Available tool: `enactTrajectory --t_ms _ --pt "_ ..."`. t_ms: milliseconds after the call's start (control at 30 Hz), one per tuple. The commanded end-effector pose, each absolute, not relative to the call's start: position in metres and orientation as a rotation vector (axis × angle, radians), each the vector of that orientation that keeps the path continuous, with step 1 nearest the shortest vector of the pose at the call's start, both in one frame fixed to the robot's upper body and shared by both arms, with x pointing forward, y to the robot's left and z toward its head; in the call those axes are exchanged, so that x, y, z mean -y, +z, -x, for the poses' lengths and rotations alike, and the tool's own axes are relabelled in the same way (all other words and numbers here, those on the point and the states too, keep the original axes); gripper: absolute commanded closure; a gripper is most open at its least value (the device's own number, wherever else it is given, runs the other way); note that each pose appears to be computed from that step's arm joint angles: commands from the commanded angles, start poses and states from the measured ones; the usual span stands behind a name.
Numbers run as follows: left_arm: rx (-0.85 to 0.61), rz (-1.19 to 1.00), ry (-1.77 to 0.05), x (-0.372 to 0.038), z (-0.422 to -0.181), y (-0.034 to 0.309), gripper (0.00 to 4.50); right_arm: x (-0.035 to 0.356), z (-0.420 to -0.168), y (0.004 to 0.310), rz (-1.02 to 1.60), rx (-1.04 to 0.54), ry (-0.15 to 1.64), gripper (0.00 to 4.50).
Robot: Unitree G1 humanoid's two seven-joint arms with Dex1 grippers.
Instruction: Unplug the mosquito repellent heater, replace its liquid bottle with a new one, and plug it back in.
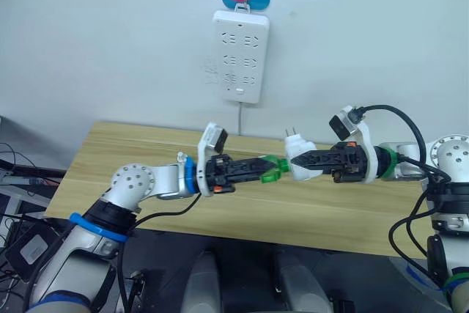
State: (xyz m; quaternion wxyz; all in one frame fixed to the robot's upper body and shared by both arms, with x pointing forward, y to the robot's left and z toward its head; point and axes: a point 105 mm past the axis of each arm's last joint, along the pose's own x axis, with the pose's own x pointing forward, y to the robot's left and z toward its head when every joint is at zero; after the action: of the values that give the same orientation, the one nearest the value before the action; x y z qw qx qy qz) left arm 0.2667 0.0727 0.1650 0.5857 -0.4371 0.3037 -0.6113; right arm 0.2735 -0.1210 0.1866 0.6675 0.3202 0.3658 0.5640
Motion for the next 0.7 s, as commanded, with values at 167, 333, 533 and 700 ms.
enactTrajectory --t_ms 167,333,533,700 --pt "-0.702 1.100 -1.451 -0.081 -0.255 0.177 2.25 0.135 -0.277 0.196 -0.725 -0.768 1.237 1.50" --pt "-0.708 1.066 -1.426 -0.089 -0.246 0.171 2.25 0.165 -0.293 0.188 -0.716 -0.743 1.047 1.50" --pt "-0.709 1.011 -1.383 -0.095 -0.234 0.157 2.25 0.247 -0.309 0.121 -0.346 -0.864 0.493 1.50" --pt "-0.676 0.993 -1.355 -0.089 -0.237 0.152 2.25 0.302 -0.309 0.071 -0.080 -0.960 0.181 1.50"
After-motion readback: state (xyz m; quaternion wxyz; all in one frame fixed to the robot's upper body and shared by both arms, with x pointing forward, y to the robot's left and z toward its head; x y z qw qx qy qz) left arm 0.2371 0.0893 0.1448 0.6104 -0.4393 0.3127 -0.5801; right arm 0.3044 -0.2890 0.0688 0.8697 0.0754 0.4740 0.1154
